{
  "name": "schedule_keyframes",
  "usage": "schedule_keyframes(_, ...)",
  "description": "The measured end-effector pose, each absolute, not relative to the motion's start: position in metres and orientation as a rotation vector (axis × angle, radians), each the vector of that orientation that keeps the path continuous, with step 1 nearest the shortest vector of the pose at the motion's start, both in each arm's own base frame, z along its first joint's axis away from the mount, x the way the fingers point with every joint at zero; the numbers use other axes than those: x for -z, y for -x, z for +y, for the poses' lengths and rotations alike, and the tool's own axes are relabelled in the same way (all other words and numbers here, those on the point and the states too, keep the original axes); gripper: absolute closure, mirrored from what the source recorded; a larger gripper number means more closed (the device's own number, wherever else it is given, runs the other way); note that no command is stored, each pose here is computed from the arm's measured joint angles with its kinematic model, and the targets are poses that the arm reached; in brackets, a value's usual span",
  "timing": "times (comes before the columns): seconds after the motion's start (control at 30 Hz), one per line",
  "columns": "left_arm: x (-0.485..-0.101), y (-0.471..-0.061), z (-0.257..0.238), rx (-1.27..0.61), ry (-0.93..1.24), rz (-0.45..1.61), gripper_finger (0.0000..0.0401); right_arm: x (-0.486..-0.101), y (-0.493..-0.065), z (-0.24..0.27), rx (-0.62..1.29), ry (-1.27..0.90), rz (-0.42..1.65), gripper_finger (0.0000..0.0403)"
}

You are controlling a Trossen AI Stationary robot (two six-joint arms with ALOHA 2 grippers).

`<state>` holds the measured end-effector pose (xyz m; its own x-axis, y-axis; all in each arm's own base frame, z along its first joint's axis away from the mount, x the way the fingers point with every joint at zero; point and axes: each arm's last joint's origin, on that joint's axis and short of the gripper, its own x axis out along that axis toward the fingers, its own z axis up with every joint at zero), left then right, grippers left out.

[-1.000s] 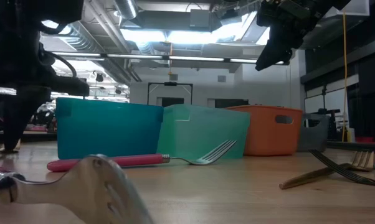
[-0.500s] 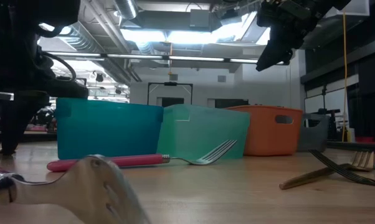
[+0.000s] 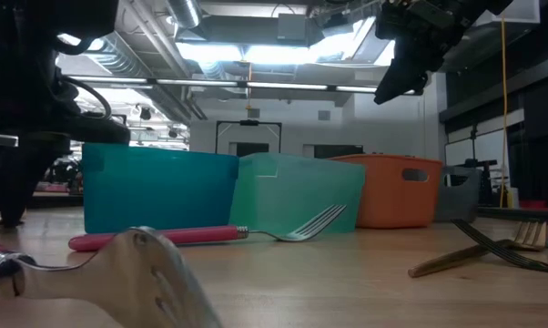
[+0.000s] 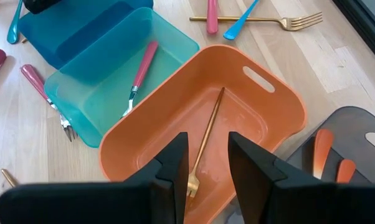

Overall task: Sort silverware by color (type)
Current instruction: Put the gold fork into the orange bin

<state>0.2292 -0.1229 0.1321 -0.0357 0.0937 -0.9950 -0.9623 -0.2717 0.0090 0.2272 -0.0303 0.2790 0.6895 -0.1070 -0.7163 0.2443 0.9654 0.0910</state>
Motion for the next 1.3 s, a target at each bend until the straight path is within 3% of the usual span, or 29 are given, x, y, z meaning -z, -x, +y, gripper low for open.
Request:
schedule_keyframes(0.27,-0.132,-0.229,-0.123,-1.476,1.314,1.006,0.0386,-0.279,-0.227,-0.03,0.198,-0.185,0.787,0.0299)
schedule_keyframes(0.67,-0.142,-0.22,-0.117,-1.5,1.263,0.982,0.0391,-0.279,-0.227,-0.03,0.197,-0.185,0.787,0.0299)
schedule_keyframes(1.1,-0.184,-0.198,-0.102,-1.441,1.196,0.861,0.0392,-0.279,-0.227,-0.03,0.198,-0.185,0.786,0.0299)
schedule_keyframes(1.3,-0.216,-0.183,-0.086,-1.292,1.114,0.772,0.0392,-0.279,-0.227,-0.03,0.197,-0.185,0.786,0.0299)
